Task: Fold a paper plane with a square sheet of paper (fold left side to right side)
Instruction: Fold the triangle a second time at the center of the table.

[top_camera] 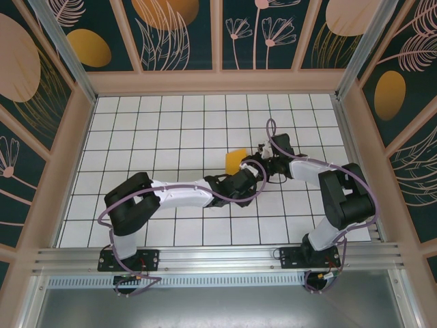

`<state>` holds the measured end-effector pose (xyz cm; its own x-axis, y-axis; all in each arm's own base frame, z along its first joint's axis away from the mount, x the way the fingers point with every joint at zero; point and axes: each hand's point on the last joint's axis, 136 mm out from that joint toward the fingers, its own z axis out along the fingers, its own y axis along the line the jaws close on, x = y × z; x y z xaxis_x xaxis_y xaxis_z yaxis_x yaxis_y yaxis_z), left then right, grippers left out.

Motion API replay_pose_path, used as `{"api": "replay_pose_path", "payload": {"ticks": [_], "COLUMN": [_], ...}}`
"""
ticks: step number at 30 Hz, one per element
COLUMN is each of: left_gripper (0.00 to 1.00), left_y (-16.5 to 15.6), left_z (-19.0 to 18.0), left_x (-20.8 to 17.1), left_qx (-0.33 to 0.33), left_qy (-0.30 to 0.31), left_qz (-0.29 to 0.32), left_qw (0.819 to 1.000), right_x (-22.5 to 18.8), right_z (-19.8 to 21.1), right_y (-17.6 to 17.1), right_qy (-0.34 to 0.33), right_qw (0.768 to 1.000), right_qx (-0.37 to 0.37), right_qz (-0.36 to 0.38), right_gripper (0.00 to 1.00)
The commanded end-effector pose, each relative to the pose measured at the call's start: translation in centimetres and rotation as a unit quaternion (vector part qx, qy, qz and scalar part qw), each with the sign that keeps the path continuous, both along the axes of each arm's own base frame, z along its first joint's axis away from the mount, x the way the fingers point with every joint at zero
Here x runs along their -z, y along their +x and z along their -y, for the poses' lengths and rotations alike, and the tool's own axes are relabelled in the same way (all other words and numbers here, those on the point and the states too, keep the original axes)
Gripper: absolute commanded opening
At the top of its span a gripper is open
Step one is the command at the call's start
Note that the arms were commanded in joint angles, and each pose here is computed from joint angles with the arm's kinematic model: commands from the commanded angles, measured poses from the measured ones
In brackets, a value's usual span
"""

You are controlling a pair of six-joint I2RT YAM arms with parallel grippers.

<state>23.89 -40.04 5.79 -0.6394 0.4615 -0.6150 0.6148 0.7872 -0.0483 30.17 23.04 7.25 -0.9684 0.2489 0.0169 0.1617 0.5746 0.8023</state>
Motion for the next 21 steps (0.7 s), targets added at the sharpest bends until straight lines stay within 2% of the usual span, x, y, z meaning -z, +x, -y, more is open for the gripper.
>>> {"api": "replay_pose_path", "payload": {"ticks": [1, 7, 12, 19, 21], "left_gripper": [0.44, 0.2, 0.05, 0.0, 0.0], "left_y": [-0.3, -0.3, -0.1, -0.4, -0.4], "left_z": [0.6, 0.6, 0.4, 0.6, 0.5], "left_x": [-1.0, -1.0, -1.2, -1.7, -1.6], "left_qx": [0.008, 0.009, 0.004, 0.008, 0.007], "left_qy": [-0.006, -0.005, -0.004, -0.004, -0.005], "left_qz": [0.001, 0.0, 0.003, -0.006, -0.014], "left_qw": [1.0, 1.0, 1.0, 1.0, 1.0], "right_x": [0.1, 0.1, 0.2, -0.5, -0.9], "right_z": [-0.2, -0.2, -0.1, 0.0, 0.4], "right_y": [0.1, 0.0, -0.1, 0.0, 0.1], "right_qy": [-0.006, -0.007, -0.012, -0.02, -0.025], "right_qw": [1.0, 1.0, 1.0, 0.999, 0.999], "right_qx": [-0.006, -0.007, -0.01, -0.018, -0.013], "right_qz": [-0.001, 0.001, 0.002, 0.019, 0.03], "right_gripper": [0.39, 0.39, 0.39, 0.42, 0.47]}}
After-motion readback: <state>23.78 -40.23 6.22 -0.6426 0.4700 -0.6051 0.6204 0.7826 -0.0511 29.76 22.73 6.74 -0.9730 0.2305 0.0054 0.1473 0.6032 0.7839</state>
